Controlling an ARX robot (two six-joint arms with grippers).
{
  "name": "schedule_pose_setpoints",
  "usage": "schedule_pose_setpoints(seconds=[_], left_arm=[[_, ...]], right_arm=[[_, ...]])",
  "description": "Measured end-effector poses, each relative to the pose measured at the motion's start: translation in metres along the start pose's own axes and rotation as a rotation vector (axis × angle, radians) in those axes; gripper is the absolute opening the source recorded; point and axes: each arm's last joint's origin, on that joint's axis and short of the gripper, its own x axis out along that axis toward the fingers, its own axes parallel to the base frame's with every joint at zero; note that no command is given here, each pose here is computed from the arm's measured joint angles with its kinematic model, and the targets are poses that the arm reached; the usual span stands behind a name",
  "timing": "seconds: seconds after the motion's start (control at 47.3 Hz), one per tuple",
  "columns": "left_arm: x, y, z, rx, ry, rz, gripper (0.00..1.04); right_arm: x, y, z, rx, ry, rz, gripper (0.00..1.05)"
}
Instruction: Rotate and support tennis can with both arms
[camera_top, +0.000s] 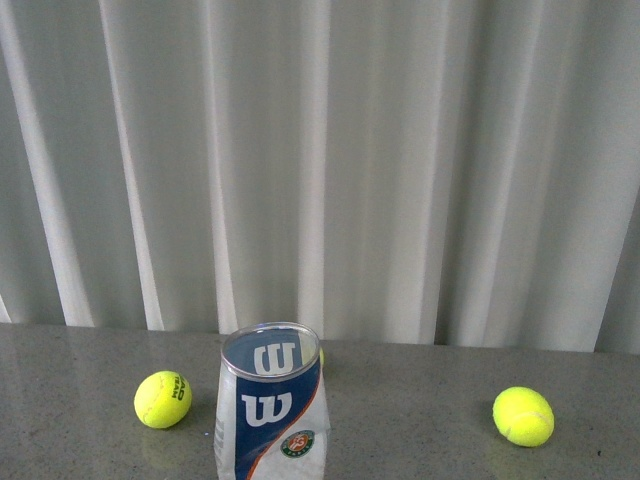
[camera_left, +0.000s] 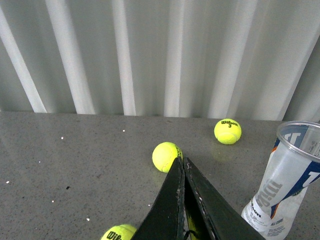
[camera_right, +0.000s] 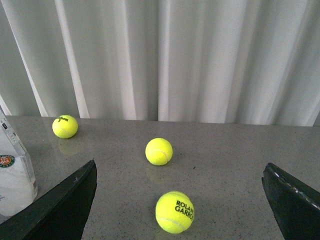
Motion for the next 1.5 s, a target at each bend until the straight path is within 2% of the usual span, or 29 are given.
schedule_pose_setpoints(seconds=[0.528,1.5], left_arm=[[-0.034,0.019,-0.017,0.0,-0.013,0.008,0.04],[-0.067,0.019,-0.012,0.0,-0.034,0.004,0.04]], right_arm=[[0.0,0.0,0.0,0.0,0.0,0.0,0.98],[0.0,0.0,0.0,0.0,0.0,0.0,0.98]])
